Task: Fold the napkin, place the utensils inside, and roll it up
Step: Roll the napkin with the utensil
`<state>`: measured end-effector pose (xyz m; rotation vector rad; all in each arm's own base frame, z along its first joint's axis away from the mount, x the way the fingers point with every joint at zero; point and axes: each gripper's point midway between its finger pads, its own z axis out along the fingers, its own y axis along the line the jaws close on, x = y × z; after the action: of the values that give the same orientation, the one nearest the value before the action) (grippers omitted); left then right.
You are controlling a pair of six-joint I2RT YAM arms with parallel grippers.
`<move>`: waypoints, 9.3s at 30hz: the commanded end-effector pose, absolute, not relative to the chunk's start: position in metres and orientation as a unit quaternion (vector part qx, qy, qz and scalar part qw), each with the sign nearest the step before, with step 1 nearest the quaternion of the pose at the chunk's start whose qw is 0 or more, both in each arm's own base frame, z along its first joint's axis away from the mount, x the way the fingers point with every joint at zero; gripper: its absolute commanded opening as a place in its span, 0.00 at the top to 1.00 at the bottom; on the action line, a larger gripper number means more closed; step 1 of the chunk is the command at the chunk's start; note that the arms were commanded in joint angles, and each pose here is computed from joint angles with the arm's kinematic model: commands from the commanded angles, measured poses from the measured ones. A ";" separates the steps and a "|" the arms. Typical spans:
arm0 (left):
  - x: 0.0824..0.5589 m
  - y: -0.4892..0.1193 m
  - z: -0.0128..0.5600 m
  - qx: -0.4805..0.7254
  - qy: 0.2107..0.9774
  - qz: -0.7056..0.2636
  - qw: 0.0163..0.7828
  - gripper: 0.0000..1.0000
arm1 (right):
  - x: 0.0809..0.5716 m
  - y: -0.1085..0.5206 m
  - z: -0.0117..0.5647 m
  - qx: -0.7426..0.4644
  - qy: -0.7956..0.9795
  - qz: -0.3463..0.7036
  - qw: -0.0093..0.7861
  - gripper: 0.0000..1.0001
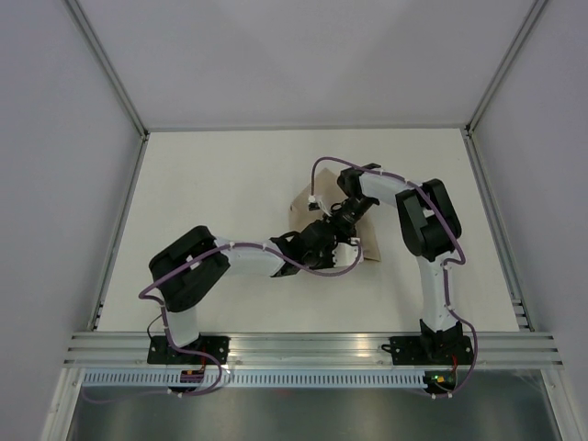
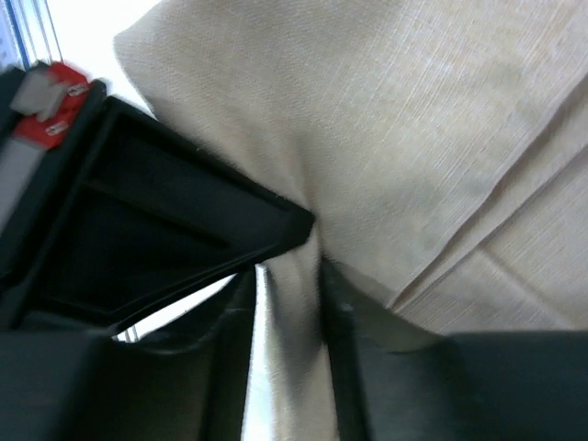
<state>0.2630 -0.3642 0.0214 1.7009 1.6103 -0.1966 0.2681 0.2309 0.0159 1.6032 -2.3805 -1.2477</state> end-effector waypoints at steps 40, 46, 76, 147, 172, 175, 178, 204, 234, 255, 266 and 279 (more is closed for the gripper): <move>0.246 -0.343 0.013 0.470 0.724 -0.482 0.150 0.98 | 0.320 0.153 0.110 0.526 -0.727 -0.224 -0.380 0.37; 0.250 -0.338 0.010 0.423 0.722 -0.537 0.106 0.98 | 0.302 0.169 0.112 0.572 -0.687 -0.185 -0.408 0.36; 0.253 -0.328 0.000 0.377 0.722 -0.578 0.052 0.98 | 0.278 0.261 0.018 0.701 -0.634 -0.115 -0.306 0.47; 0.272 -0.321 0.145 0.474 0.649 -0.113 0.585 0.46 | 0.268 0.220 -0.029 0.558 -0.736 -0.378 0.062 0.82; 0.260 -0.362 0.025 0.646 0.608 -0.025 0.461 0.37 | 0.268 0.218 -0.028 0.548 -0.735 -0.392 0.076 0.83; 0.253 -0.358 0.010 0.648 0.631 -0.051 0.424 0.45 | 0.269 0.219 -0.027 0.548 -0.734 -0.394 0.076 0.84; 0.250 -0.353 -0.005 0.646 0.659 -0.072 0.377 0.57 | 0.269 0.219 -0.026 0.548 -0.733 -0.397 0.077 0.83; 0.196 -0.355 -0.031 0.606 0.724 -0.294 0.150 0.98 | 0.301 0.212 0.031 0.511 -0.749 -0.420 -0.020 0.44; 0.216 -0.357 -0.018 0.464 0.769 -0.440 -0.001 0.98 | 0.303 0.175 0.092 0.568 -0.707 -0.189 -0.375 0.38; 0.222 -0.365 -0.023 0.446 0.778 -0.443 -0.020 0.98 | 0.253 0.209 0.033 0.639 -0.682 -0.132 -0.330 0.41; 0.227 -0.366 -0.020 0.445 0.782 -0.436 -0.010 0.86 | 0.242 0.205 0.011 0.643 -0.696 -0.142 -0.287 0.63; 0.261 -0.369 0.029 0.432 0.784 -0.429 0.118 0.60 | 0.223 0.202 0.005 0.631 -0.714 -0.243 -0.179 0.84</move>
<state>0.2362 -0.3778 0.0243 1.3429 2.2927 -1.4399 0.2414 0.2093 0.0131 2.3789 -2.6369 -0.7477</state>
